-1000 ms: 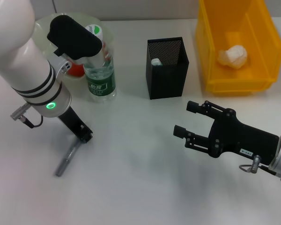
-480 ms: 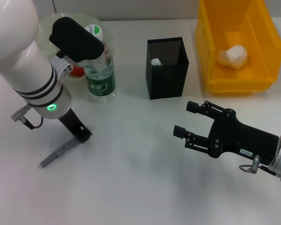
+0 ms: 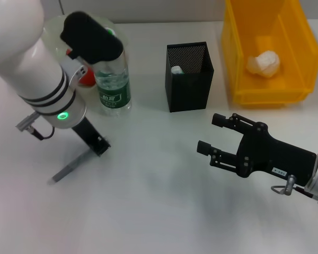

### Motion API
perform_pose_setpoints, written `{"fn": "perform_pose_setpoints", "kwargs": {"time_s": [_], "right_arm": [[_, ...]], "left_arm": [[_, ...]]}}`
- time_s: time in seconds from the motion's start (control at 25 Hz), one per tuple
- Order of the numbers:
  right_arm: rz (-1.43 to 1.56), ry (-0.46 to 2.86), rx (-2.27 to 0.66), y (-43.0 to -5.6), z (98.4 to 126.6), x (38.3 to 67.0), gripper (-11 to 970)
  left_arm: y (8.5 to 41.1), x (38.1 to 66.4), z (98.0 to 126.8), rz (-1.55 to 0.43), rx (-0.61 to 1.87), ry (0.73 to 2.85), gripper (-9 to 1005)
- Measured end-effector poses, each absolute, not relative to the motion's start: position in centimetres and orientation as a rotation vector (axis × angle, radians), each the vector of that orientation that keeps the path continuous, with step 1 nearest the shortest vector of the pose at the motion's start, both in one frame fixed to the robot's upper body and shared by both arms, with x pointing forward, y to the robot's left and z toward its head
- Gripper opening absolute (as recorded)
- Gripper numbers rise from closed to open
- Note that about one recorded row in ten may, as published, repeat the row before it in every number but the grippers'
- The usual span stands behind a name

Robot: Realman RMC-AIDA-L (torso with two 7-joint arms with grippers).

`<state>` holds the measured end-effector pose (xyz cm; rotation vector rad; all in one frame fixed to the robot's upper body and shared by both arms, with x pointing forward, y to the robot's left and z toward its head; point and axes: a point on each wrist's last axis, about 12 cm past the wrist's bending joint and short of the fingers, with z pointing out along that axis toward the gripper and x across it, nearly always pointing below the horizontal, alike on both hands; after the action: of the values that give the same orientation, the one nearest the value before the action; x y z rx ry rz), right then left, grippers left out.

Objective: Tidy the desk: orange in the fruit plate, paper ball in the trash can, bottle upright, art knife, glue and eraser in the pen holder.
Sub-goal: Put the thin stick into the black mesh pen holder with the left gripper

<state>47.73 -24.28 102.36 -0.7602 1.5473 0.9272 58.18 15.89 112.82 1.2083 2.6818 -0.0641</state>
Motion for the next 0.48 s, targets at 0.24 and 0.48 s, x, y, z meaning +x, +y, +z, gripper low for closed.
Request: {"fn": "perform_pose_setpoints", "kwargs": {"time_s": [0.24, 0.48], "right_arm": [[0.927, 1.548, -0.759, -24.3, 102.3, 47.7, 762], [0.918, 1.563, -0.731, -24.6, 102.1, 47.4, 763]], "left_arm": [[14.0, 57.7, 115.6, -0.167, 1.256, 2.544, 160], [12.3, 56.5, 119.1, -0.389, 1.315, 2.308, 156]]}}
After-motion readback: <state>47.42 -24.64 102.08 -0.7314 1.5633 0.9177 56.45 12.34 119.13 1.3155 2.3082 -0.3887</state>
